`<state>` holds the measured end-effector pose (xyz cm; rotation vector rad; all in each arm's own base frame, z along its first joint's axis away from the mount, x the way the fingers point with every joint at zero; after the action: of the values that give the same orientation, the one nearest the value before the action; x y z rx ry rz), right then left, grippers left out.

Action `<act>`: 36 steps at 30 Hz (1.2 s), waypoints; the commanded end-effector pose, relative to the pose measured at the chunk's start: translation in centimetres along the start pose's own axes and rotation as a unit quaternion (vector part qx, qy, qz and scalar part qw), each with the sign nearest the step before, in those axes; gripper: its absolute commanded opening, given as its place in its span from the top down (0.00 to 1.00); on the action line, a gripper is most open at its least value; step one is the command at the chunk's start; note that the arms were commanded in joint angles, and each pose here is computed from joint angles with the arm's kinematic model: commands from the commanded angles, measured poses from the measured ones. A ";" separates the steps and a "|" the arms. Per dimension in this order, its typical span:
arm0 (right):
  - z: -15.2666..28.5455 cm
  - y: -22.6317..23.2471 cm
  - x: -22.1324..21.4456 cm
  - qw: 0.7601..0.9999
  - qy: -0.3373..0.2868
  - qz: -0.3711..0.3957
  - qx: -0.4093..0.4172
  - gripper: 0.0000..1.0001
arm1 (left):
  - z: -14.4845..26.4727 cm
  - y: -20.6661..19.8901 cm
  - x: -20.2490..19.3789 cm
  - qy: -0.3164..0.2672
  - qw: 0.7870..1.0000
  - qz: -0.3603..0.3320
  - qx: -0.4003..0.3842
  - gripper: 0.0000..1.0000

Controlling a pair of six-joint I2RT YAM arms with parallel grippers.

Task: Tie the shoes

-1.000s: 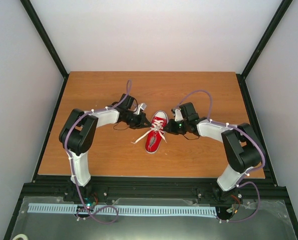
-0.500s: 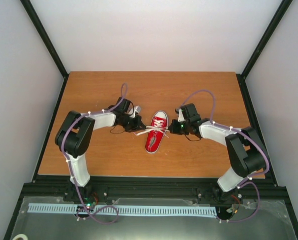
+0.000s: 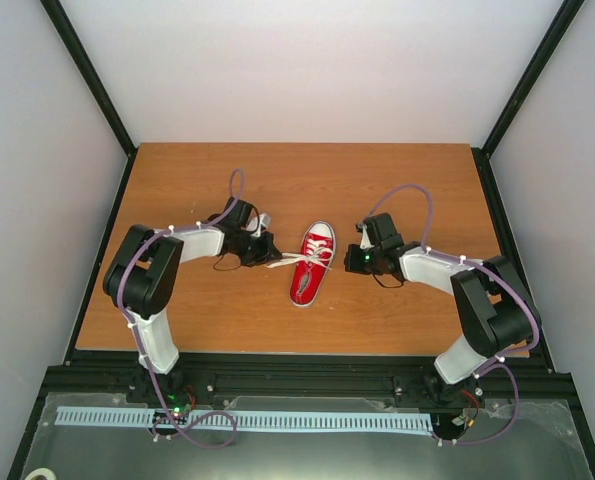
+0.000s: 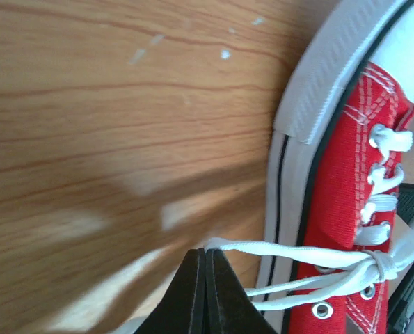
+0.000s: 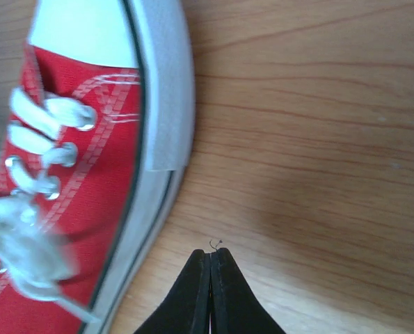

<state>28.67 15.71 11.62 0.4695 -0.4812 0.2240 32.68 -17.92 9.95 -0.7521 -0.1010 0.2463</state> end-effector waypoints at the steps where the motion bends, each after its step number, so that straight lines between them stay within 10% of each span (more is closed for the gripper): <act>1: 0.4 -1.5 -0.9 0.999 0.003 -0.014 -0.044 0.97 | 1.2 1.3 0.9 -0.038 0.999 0.026 0.023 0.99; 15: 1.1 -0.6 0.0 1.000 -0.019 0.002 -0.002 0.90 | 2.0 -0.6 1.1 -0.019 0.999 -0.032 -0.032 0.97; 25: 3.6 0.2 1.2 0.997 -0.066 0.037 0.010 0.24 | 4.9 -2.3 1.1 -0.087 0.993 -0.073 -0.030 0.13; 30: 5.0 -0.3 1.8 0.996 -0.081 0.042 -0.022 0.01 | 5.7 -1.8 2.0 -0.113 0.992 -0.052 -0.015 0.09; 36: 8.5 -3.2 3.0 0.990 -0.118 0.027 -0.071 0.00 | 11.8 2.1 5.1 -0.240 0.970 0.028 -0.009 0.09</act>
<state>28.37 11.63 16.14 0.4260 -0.6532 0.2153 34.04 -12.35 14.73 -0.7426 -0.3583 0.3185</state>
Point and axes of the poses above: each gripper's point midway between its finger pads, its own z axis back along the fingers, its own y axis along the line the jaws close on, x = y × z, the point moved 9 cm from there along z, back along the fingers, and after that the axes turned 12 degrees about z, right-handed, at the moved point
